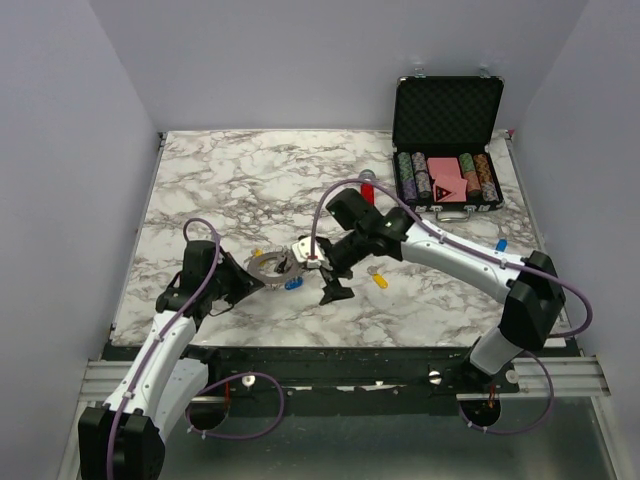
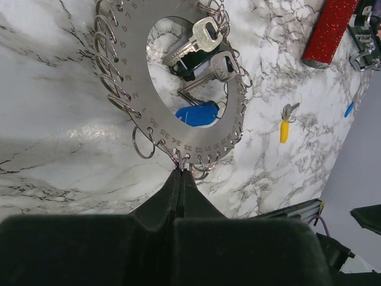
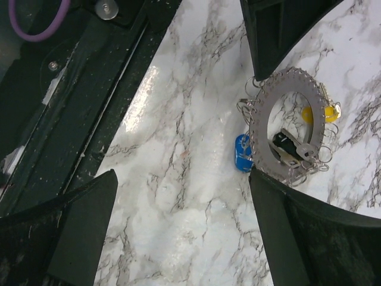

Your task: Put the keys on the keyring

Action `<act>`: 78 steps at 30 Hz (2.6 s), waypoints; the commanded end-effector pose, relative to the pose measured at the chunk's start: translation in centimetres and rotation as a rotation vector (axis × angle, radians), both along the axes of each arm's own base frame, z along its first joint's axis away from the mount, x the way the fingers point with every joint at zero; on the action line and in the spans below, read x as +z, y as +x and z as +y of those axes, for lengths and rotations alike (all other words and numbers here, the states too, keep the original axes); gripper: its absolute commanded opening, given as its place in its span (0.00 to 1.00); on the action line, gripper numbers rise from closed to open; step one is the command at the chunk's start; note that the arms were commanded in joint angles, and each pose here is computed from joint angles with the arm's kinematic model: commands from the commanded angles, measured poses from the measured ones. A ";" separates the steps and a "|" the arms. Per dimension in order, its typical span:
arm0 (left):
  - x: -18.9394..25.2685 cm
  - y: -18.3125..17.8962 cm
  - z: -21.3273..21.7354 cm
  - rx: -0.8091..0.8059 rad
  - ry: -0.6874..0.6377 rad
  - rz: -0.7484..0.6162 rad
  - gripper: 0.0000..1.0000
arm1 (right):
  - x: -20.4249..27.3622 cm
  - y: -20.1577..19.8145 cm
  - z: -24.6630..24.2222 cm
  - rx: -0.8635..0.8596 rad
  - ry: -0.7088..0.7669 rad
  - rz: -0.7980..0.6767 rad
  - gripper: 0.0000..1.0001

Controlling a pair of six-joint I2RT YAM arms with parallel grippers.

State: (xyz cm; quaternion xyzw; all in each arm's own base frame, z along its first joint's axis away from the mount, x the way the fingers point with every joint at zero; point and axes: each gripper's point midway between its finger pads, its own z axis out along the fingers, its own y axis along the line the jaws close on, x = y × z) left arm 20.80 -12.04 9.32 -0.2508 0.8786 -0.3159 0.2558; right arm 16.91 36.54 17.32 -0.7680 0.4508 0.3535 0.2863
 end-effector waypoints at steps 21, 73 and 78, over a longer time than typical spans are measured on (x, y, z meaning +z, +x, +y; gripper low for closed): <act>1.8 0.2 -1.4 -0.016 -0.105 -0.037 0.00 | -6.6 5.3 6.6 -0.224 0.032 -0.295 0.79; 1.3 0.2 -1.1 0.006 -0.103 -0.029 0.10 | -10.0 8.1 7.9 -0.338 0.021 -0.435 0.22; 1.9 -0.1 -0.5 0.021 -0.069 -0.044 0.42 | -9.9 8.0 8.0 -0.339 0.023 -0.424 0.22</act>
